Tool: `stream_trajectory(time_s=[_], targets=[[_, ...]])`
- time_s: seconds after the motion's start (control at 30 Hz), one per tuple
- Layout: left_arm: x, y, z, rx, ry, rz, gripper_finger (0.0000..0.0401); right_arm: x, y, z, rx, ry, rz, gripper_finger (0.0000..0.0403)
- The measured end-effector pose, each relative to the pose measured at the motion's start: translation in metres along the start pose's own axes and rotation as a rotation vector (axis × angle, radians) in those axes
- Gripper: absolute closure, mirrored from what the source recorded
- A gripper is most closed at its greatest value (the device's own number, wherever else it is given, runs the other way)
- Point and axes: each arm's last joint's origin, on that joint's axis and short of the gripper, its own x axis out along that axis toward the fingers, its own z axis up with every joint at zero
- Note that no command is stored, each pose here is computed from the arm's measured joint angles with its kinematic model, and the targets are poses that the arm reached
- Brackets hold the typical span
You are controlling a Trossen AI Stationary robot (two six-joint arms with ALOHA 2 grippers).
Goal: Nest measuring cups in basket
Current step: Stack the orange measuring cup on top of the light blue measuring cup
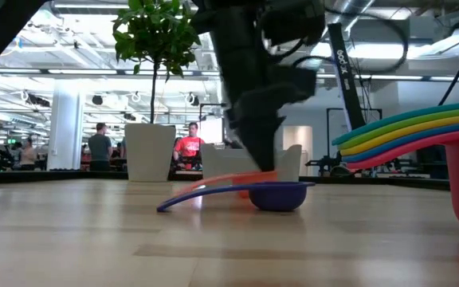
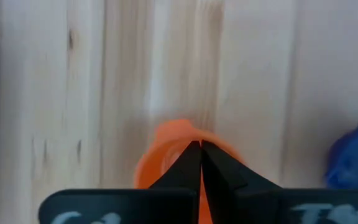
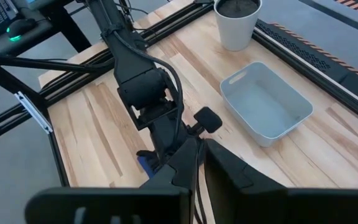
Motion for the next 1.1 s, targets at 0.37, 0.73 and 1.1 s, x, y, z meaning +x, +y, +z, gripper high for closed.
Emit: stream_trajectory(time_s=[0.37,0.73,1.1], targets=[[-0.034,-0.001,0.026,-0.116,-0.197,-0.114,0.0399,0.0,0.0,0.0,0.0,0.001,0.002,0.0347],[-0.176,0.001,-0.013,-0.032,0.204,0.0,0.0399,-0.002,0.0,-0.002,-0.07,0.037,0.036,0.0347],[-0.234,-0.032,-0.086,0.122,0.143,-0.001,0.0399,0.015,0.013,-0.008,-0.093,0.063,0.008,0.0347]])
